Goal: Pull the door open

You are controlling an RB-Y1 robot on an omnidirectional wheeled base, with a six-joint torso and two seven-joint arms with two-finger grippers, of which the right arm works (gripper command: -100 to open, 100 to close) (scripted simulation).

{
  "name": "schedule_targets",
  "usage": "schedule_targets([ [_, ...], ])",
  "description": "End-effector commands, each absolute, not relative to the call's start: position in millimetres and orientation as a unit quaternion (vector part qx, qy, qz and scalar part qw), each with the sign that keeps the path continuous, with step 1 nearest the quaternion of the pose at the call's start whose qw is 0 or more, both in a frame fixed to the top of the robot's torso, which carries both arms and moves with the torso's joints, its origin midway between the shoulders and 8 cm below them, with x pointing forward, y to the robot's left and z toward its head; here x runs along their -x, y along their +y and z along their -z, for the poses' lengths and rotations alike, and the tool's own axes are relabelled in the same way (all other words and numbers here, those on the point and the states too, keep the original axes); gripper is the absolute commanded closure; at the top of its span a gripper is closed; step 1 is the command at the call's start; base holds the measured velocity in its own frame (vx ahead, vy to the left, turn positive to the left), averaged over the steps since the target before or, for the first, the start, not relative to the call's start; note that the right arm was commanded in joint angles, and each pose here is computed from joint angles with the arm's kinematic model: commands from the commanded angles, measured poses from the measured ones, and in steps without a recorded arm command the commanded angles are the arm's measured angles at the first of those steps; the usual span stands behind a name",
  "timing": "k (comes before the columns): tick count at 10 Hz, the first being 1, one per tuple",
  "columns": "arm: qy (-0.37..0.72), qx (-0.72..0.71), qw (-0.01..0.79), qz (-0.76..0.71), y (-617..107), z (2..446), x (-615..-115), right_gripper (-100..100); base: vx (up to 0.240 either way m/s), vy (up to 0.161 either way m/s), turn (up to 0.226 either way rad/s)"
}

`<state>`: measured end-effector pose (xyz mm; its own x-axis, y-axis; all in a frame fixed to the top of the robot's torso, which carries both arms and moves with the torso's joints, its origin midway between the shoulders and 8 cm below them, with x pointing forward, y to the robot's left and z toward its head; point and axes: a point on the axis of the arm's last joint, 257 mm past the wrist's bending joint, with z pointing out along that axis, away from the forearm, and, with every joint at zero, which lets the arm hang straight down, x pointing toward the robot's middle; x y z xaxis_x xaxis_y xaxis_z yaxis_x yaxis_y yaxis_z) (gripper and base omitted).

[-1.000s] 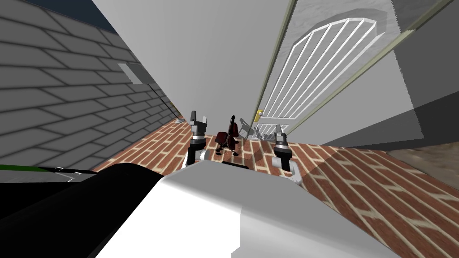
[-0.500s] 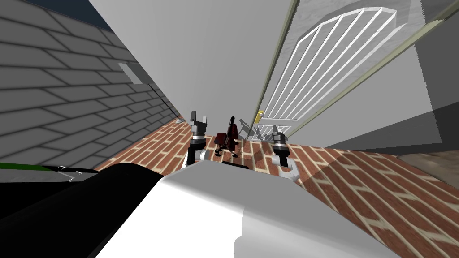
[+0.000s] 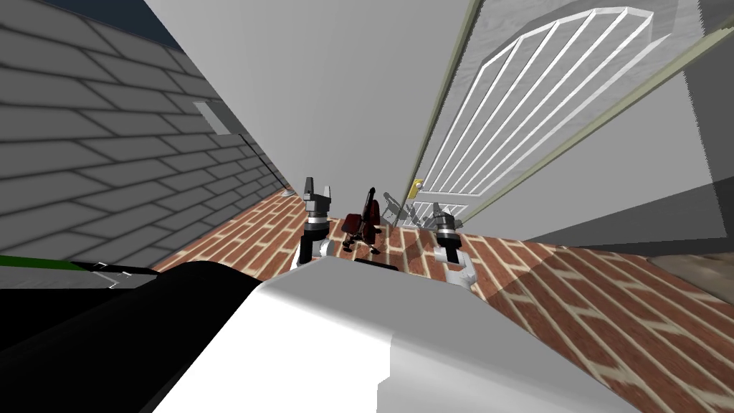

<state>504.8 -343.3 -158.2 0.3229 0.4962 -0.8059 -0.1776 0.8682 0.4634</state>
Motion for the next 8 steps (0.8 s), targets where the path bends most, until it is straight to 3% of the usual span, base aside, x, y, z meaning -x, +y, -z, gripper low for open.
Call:
schedule_targets([
  [1,0.556,-0.141,0.796,-0.191,-346.4,169.9,-512.6,-100,0.053,-0.022,0.029],
  [8,0.608,-0.106,0.779,-0.106,-363.4,211.1,-543.6,-100,0.077,-0.031,0.039],
])
